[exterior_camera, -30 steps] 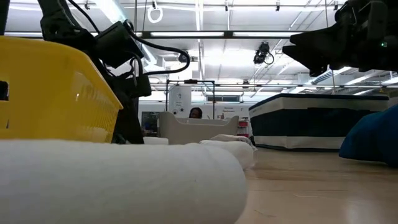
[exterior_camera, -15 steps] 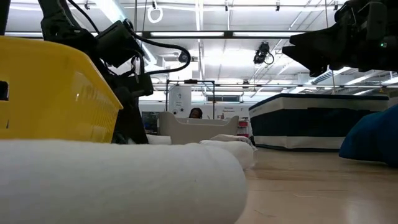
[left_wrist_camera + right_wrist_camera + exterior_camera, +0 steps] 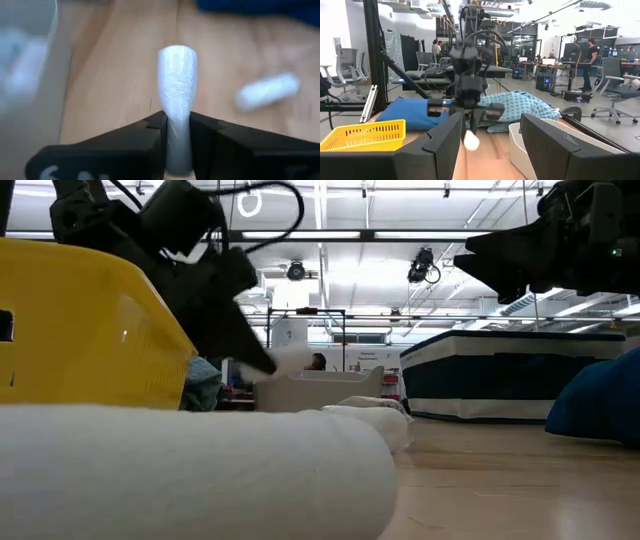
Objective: Pick & place medical supplies in basket/bin
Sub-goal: Put the top rolled gauze into the blue laundry organizer
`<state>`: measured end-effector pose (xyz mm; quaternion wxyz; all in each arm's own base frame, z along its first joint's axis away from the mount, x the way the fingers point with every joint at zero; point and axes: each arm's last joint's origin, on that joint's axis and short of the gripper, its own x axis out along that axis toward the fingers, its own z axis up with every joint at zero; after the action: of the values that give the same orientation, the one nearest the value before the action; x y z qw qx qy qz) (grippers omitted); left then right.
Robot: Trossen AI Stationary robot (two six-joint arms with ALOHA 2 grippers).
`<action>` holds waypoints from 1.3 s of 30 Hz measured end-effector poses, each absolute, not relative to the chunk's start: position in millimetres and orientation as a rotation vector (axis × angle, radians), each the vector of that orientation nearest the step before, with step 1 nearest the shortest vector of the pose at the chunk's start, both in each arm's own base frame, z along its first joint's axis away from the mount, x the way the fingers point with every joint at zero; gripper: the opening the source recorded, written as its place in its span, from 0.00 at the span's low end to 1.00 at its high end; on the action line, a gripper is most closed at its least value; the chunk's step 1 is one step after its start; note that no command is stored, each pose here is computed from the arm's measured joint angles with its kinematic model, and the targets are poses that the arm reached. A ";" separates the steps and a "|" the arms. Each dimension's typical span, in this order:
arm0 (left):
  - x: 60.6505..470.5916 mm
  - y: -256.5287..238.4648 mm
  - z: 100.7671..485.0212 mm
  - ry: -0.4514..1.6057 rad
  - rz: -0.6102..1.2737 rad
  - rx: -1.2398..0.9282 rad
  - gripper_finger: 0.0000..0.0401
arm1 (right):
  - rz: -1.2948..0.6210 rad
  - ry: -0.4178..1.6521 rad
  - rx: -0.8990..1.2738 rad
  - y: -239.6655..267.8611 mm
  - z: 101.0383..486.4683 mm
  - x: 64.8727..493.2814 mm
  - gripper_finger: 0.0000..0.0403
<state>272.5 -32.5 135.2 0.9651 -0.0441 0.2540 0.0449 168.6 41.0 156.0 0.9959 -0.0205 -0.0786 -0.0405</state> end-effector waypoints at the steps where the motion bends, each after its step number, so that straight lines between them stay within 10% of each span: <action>1: 274.6 -33.2 139.2 0.469 0.083 -0.075 0.13 | -0.081 -0.158 -0.034 41.0 156.0 168.6 0.53; 12: 286.5 -24.1 180.3 0.037 0.045 0.066 0.13 | -0.140 -0.167 -0.009 32.1 160.5 176.9 0.53; 39: 287.5 9.8 190.2 -0.063 0.052 0.125 0.13 | -0.247 0.061 -0.007 3.1 201.1 252.3 0.56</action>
<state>287.5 9.8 190.2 0.9972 0.0623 -0.0313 0.0262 252.3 3.1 201.1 0.9919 -0.0033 0.0302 -0.1233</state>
